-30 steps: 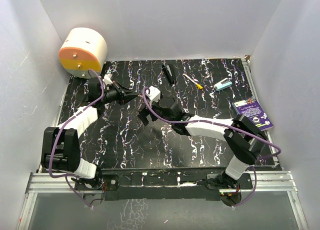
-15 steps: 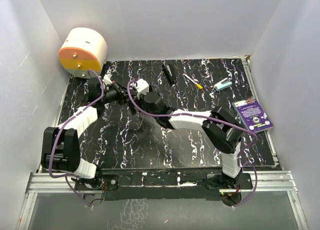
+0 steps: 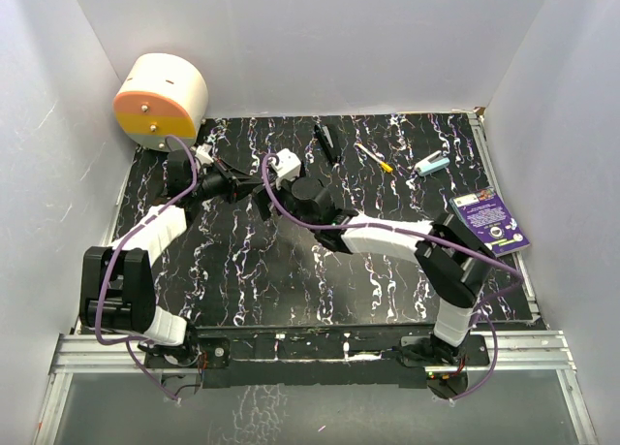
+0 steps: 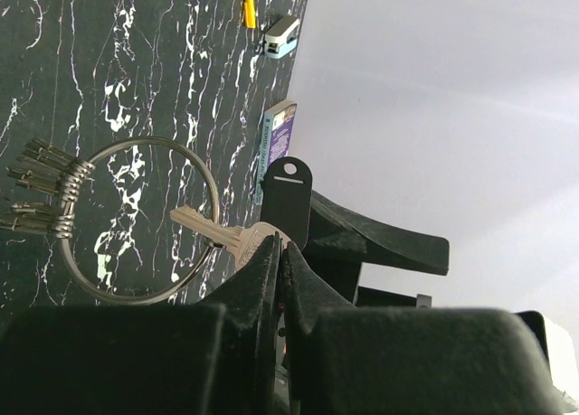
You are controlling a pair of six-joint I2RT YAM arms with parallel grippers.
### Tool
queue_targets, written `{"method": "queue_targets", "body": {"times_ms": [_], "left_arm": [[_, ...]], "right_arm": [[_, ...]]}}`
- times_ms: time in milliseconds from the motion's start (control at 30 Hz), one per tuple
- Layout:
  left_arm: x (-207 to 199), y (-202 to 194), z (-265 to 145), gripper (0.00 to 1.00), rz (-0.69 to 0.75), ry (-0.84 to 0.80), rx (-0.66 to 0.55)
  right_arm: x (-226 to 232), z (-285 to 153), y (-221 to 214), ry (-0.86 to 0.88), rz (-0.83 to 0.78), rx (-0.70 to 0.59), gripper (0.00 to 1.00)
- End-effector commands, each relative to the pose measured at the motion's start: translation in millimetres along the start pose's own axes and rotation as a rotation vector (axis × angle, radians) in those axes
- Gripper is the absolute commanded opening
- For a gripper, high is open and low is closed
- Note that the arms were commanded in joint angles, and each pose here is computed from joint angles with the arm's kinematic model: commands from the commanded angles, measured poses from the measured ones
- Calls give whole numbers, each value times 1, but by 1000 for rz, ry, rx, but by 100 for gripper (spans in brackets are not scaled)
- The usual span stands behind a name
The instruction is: Put the keys on the keyring
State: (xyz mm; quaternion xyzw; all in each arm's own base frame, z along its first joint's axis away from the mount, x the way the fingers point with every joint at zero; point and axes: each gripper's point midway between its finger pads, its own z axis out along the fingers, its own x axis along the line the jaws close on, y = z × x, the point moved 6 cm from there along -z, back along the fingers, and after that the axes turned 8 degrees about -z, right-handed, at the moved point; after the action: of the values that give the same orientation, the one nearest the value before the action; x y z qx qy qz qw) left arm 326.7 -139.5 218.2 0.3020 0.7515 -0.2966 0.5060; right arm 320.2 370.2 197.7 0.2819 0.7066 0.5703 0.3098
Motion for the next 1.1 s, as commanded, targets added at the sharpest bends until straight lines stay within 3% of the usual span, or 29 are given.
{"method": "queue_targets", "body": {"times_ms": [0,233,433,467,500,533,700,1067], "left_arm": [[-33,-3,-12,0,69,-78,-12],[-17,4,-8,0,117,-37,-55],[14,19,2,0,209,64,-119],[17,18,5,0,217,71,-114],[20,16,9,0,227,84,-104],[23,14,13,0,235,96,-90],[34,-3,42,6,288,143,16],[43,-70,99,0,430,210,242]], "right_arm": [[-6,-15,39,-15,36,-130,88],[-8,-20,50,-17,41,-156,88],[-37,-62,61,-65,53,-196,88],[-53,-76,10,-197,150,76,88],[-68,-106,-39,-350,217,343,97],[-79,-118,-43,-420,255,377,98],[-114,-159,-43,-560,374,393,98],[-123,-183,-57,-560,433,442,98]]}}
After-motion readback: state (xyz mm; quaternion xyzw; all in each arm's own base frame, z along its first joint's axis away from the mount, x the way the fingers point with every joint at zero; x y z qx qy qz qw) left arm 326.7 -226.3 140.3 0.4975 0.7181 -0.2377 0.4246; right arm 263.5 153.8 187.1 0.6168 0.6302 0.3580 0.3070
